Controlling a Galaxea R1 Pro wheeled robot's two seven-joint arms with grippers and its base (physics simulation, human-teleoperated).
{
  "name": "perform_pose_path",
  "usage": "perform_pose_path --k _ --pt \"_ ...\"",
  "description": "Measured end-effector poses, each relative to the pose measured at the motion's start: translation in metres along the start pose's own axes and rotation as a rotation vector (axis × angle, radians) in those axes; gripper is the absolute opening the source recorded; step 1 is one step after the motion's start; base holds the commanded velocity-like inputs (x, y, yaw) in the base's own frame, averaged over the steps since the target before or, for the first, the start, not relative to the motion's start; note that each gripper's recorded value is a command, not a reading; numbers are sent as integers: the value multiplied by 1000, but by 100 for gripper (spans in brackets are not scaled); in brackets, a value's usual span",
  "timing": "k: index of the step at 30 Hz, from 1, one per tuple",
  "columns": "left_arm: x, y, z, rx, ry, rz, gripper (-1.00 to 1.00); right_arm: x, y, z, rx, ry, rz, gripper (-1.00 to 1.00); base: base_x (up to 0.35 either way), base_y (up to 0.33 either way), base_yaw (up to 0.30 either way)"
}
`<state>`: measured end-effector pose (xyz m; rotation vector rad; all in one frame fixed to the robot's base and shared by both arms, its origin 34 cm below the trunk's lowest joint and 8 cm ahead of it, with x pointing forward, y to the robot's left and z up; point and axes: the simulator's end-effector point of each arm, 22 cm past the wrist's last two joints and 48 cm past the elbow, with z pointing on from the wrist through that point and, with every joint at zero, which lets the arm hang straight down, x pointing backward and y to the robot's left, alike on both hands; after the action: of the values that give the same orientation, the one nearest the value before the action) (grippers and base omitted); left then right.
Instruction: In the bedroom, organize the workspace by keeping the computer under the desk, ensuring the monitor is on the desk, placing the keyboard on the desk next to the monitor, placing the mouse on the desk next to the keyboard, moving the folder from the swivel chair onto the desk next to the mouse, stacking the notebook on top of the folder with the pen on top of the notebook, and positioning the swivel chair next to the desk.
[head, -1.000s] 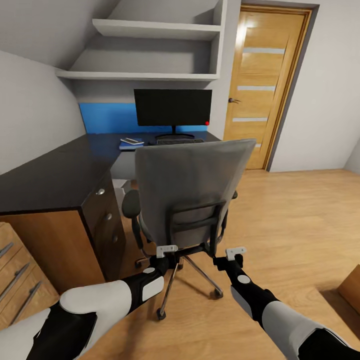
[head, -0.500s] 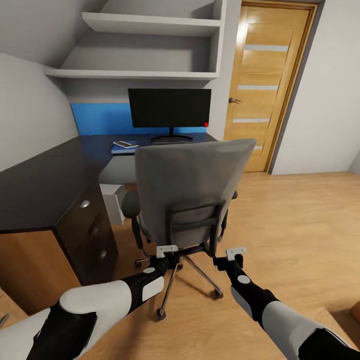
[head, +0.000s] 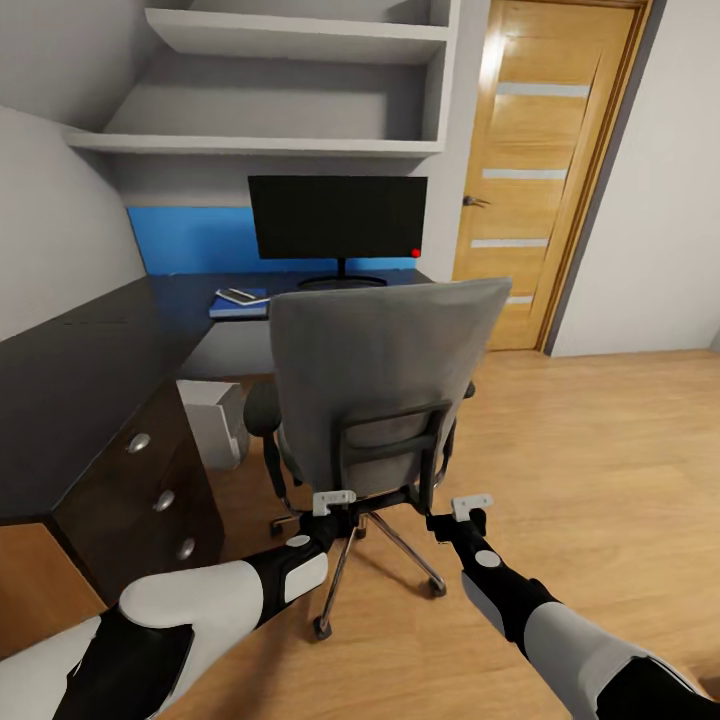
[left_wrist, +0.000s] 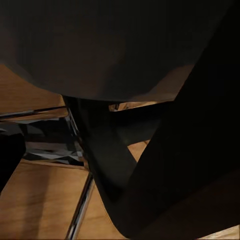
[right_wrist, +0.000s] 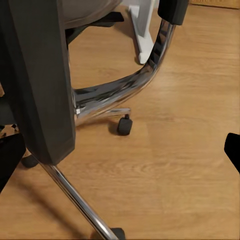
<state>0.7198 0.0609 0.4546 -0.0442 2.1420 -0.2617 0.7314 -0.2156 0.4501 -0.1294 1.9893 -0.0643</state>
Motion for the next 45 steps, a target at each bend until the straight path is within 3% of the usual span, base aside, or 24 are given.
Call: perform_pose_path --k 25,35,45 --pt "0 0 0 0 -1 3 100 7 -3 -1 5 15 -8 100 327 1 0" --pt "0 -1 0 5 0 11 100 7 -2 -1 5 15 -4 100 309 168 0" --pt "0 2 0 -3 2 5 100 3 26 -2 -27 10 16 100 168 32 110"
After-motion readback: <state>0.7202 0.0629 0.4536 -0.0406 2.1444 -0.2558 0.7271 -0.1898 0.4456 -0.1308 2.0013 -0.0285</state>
